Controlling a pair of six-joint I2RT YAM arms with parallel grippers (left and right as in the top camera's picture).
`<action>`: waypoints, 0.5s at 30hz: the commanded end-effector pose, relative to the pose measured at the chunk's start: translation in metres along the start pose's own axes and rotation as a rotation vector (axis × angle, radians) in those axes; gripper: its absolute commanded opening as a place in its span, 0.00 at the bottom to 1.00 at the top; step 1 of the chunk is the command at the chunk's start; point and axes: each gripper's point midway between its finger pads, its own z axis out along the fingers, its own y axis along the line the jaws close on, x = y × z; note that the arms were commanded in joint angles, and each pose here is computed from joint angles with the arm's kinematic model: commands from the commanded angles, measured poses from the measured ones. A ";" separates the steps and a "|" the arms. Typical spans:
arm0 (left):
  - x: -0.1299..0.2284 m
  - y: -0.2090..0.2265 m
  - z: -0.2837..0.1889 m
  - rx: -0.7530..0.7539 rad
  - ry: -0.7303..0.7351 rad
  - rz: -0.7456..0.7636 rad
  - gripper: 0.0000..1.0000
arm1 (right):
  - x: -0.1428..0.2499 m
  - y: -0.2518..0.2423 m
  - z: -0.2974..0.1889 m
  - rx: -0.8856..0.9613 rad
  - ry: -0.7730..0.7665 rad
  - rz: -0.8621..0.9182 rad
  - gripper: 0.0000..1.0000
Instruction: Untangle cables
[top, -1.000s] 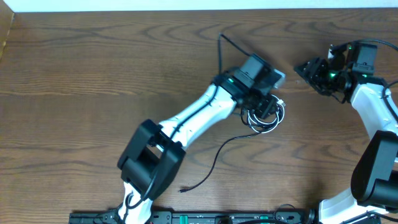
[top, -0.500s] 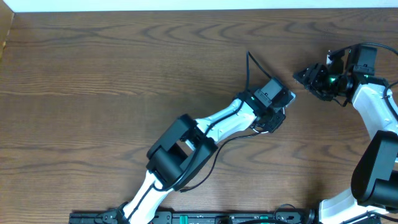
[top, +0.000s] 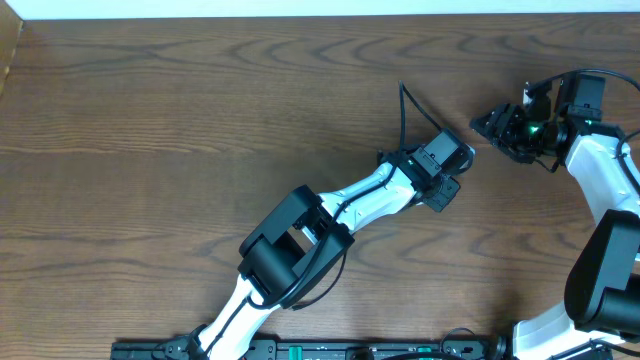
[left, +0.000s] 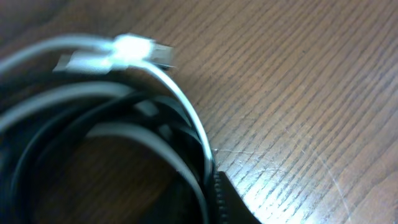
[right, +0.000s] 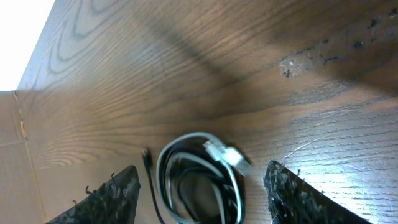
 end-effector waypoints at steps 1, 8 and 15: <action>0.008 0.011 0.003 -0.044 0.034 -0.035 0.08 | -0.006 0.014 -0.008 -0.026 -0.021 -0.057 0.62; -0.019 0.011 -0.070 0.053 -0.003 -0.199 0.07 | -0.002 0.016 -0.006 -0.027 -0.008 -0.122 0.64; -0.053 0.025 -0.165 0.356 -0.092 -0.391 0.08 | 0.007 0.065 -0.010 -0.283 0.023 -0.286 0.66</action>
